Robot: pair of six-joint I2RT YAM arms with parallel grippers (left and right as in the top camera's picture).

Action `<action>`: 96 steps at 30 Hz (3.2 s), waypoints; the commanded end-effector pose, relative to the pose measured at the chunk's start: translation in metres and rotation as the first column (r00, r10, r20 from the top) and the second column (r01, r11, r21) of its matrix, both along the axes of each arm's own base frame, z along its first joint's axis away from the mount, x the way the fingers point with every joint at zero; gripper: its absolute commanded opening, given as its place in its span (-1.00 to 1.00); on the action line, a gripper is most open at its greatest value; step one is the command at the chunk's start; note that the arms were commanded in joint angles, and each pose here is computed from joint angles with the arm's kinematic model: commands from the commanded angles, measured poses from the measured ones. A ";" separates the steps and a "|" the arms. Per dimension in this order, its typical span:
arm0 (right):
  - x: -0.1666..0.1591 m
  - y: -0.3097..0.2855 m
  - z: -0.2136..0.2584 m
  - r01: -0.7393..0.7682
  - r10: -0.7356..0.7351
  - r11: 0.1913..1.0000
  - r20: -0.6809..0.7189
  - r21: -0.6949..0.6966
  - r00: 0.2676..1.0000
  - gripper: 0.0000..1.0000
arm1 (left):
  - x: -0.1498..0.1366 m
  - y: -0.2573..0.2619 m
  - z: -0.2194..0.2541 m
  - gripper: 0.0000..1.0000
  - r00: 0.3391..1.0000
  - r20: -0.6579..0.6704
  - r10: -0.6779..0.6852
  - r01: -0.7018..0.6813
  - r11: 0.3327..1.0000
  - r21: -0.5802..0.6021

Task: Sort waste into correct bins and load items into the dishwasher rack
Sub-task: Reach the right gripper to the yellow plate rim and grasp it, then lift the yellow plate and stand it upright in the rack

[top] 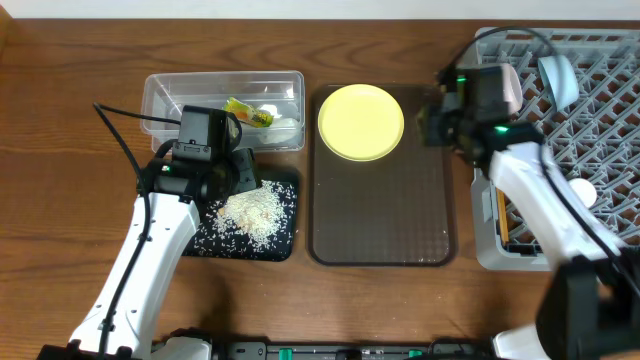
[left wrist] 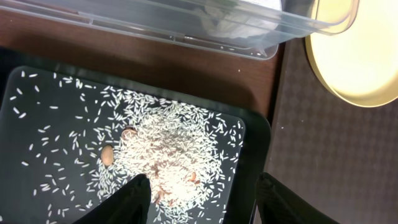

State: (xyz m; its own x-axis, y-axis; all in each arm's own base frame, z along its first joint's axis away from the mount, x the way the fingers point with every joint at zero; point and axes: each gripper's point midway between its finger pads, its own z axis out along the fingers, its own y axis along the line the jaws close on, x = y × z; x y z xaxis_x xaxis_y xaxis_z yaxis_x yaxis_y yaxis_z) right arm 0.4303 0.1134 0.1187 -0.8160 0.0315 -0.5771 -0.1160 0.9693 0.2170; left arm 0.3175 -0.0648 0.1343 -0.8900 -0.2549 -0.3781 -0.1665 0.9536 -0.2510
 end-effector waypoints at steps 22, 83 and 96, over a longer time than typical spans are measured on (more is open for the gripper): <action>-0.013 0.009 -0.111 0.195 -0.209 0.978 -0.247 -0.081 0.946 -0.98 | 0.001 0.003 0.003 0.14 1.000 0.011 -0.008 0.008 1.000 0.019; -0.031 -0.111 0.162 0.052 0.002 0.991 0.395 -0.125 0.919 0.50 | 0.014 0.001 0.010 0.46 0.997 0.076 -0.031 0.029 0.999 0.022; -0.064 -0.101 0.052 0.147 -0.142 0.988 -0.103 0.041 0.985 0.81 | -0.024 0.007 -0.008 0.58 0.991 -0.088 -0.098 0.104 0.992 0.067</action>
State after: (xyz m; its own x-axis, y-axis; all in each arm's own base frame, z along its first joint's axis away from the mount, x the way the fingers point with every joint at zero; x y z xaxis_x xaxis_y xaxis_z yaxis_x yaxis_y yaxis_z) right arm 0.3719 0.0092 0.1739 -0.8372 0.1175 -0.5341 -0.0066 0.9744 0.2246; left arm 0.3027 -0.0626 0.1274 -0.9269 -0.1544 -0.3422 -0.0901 0.9764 -0.1964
